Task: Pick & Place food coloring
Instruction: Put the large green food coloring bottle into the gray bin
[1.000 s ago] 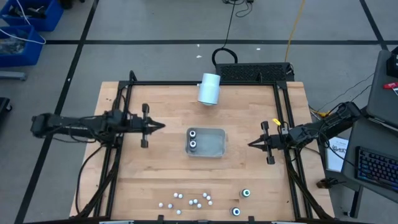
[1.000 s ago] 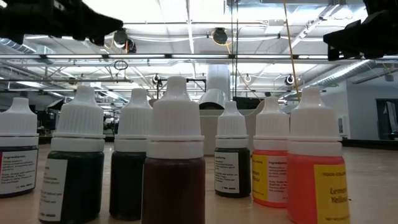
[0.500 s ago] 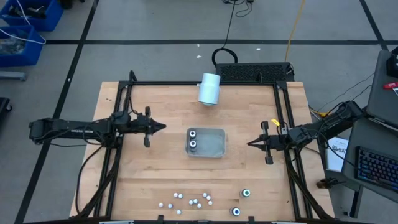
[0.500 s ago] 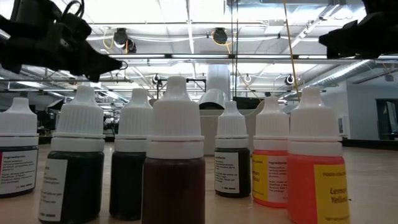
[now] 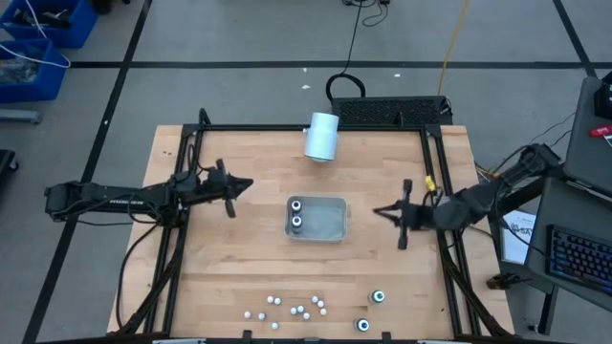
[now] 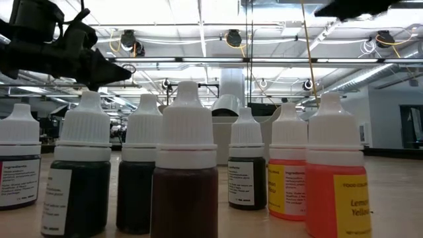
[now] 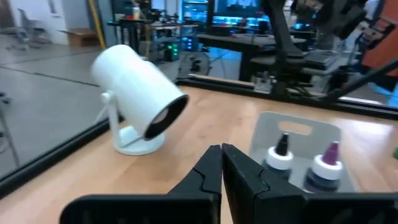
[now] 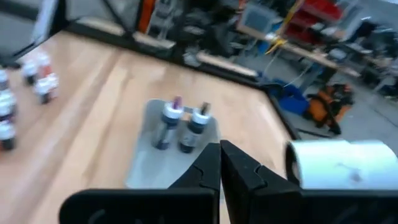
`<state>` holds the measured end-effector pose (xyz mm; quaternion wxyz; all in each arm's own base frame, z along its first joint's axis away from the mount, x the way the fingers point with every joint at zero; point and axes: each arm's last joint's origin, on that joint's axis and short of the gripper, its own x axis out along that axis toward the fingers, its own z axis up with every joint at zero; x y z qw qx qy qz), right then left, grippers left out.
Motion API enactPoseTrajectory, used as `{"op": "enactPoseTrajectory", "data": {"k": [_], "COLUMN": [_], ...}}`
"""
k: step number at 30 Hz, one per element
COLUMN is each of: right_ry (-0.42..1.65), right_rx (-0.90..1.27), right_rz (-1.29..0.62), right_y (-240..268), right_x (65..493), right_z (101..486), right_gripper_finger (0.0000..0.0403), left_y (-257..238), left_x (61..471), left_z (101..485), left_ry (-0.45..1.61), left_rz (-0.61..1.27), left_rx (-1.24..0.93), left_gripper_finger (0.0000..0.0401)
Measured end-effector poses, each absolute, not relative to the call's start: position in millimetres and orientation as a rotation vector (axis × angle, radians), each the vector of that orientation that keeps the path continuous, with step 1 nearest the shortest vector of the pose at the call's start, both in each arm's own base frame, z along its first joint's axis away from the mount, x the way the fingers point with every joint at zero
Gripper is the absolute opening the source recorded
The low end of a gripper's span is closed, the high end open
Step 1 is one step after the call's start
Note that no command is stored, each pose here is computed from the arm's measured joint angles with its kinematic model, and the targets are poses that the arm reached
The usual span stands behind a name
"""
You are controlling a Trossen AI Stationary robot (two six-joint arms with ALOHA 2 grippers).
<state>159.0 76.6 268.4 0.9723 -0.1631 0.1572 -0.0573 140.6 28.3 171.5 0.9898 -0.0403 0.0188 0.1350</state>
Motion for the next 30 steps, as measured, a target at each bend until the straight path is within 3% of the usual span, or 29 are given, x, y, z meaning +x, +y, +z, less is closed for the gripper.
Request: {"op": "enactPoseTrajectory", "data": {"k": [5, 12, 18, 24, 30], "right_ry": [0.576, 0.863, 0.987, 1.031, 1.072], "right_rx": [-0.433, -0.219, -0.167, -0.299, -0.268], "right_rz": [-0.079, 0.045, 0.178, 0.265, 0.247], "right_y": [122.3, 171.9, 192.7, 200.5, 200.8], "right_x": [193.9, 221.9, 229.2, 221.5, 215.6], "right_z": [303.5, 326.7, 304.5, 277.4, 259.7], "right_gripper_finger": [0.0000, 0.0007, 0.0083, 0.0171, 0.0221], "left_y": [27.2, 25.1, 22.2, 21.0, 21.1], "left_x": [140.9, 141.3, 141.9, 142.1, 142.1], "left_z": [171.7, 171.9, 174.1, 175.5, 175.9], "left_ry": [0.028, 0.027, 0.005, -0.007, -0.010], "left_rz": [0.235, 0.194, 0.178, 0.168, 0.169], "left_rx": [-0.159, -0.183, -0.190, -0.171, -0.153], "left_gripper_finger": [0.0004, 0.0022, 0.0023, 0.0023, 0.0024]}}
